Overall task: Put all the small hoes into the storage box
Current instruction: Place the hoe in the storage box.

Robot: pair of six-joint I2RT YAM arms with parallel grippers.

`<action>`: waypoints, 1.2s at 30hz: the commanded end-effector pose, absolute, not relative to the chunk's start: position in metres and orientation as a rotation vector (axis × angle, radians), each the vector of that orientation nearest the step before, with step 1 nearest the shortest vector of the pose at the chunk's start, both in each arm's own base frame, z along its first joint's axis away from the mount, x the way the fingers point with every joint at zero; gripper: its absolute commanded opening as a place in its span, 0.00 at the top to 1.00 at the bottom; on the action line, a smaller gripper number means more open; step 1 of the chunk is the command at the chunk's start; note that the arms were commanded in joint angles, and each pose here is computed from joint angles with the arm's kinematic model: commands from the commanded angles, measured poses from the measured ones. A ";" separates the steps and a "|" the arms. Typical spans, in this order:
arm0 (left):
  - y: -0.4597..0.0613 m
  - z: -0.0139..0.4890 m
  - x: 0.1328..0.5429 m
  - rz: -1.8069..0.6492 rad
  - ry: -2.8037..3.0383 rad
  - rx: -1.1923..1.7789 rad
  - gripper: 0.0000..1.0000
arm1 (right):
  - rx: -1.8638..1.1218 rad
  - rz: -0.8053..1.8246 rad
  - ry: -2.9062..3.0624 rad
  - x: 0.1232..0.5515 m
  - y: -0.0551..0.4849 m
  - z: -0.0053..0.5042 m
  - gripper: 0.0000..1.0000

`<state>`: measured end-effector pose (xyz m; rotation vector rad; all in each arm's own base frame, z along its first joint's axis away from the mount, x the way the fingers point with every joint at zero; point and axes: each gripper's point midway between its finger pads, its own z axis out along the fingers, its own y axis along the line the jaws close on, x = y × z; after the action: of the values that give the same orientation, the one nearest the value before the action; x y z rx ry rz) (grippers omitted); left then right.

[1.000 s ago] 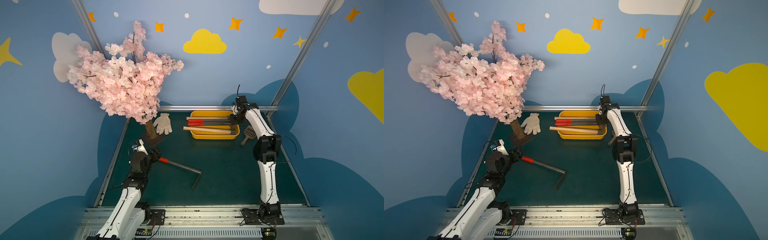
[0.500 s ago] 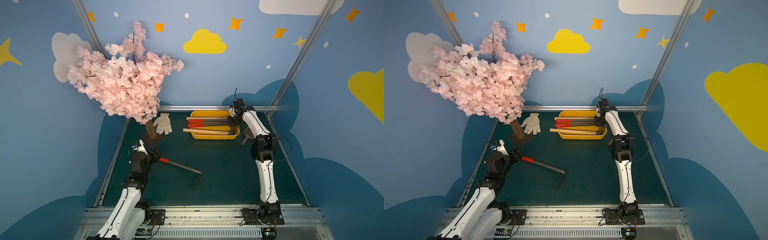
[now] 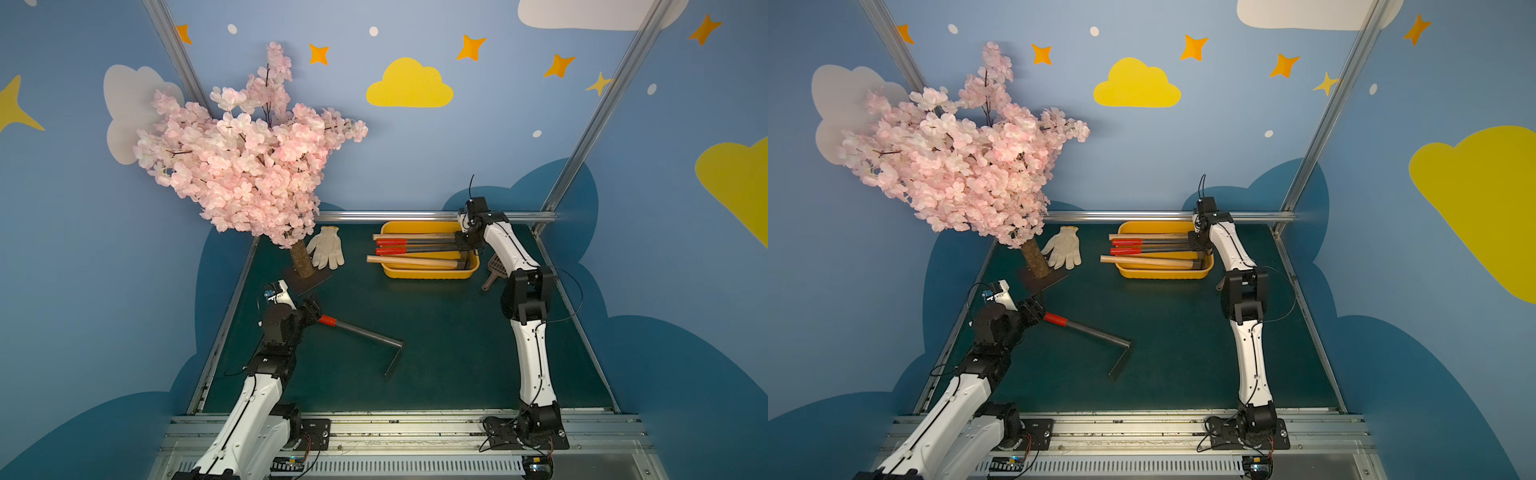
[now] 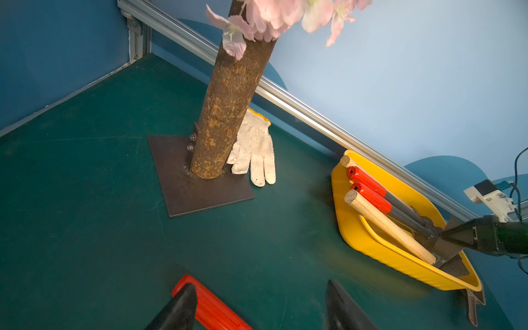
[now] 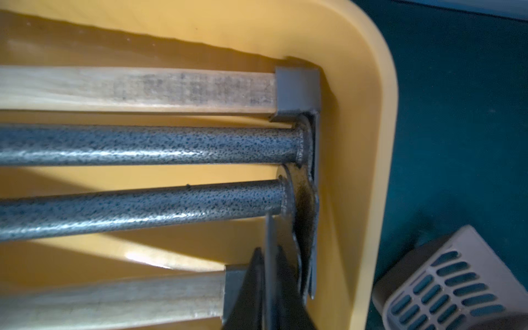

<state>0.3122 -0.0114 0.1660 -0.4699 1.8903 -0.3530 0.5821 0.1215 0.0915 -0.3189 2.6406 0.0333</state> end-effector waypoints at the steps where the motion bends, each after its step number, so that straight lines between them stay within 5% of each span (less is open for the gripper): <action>1: -0.012 0.174 0.314 -0.349 1.883 -0.448 0.29 | -0.318 -0.030 2.608 0.591 0.118 0.092 0.76; 6: -0.012 0.174 0.314 -0.350 1.882 -0.448 0.29 | -0.307 -0.030 2.527 0.590 0.120 0.124 0.66; 15: -0.014 0.170 0.313 -0.371 1.882 -0.449 0.29 | -0.503 0.157 2.362 0.564 0.171 0.184 0.67; 23: -0.016 0.170 0.311 -0.383 1.879 -0.445 0.29 | -0.845 0.315 2.398 0.522 0.251 0.127 0.73; 36: -0.014 0.168 0.310 -0.369 1.886 -0.445 0.29 | -0.875 0.330 2.386 0.534 0.290 0.098 0.78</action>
<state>0.3113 -0.0153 0.1674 -0.4547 1.8913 -0.3762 0.5296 0.2862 0.1036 -0.8877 2.3857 0.3276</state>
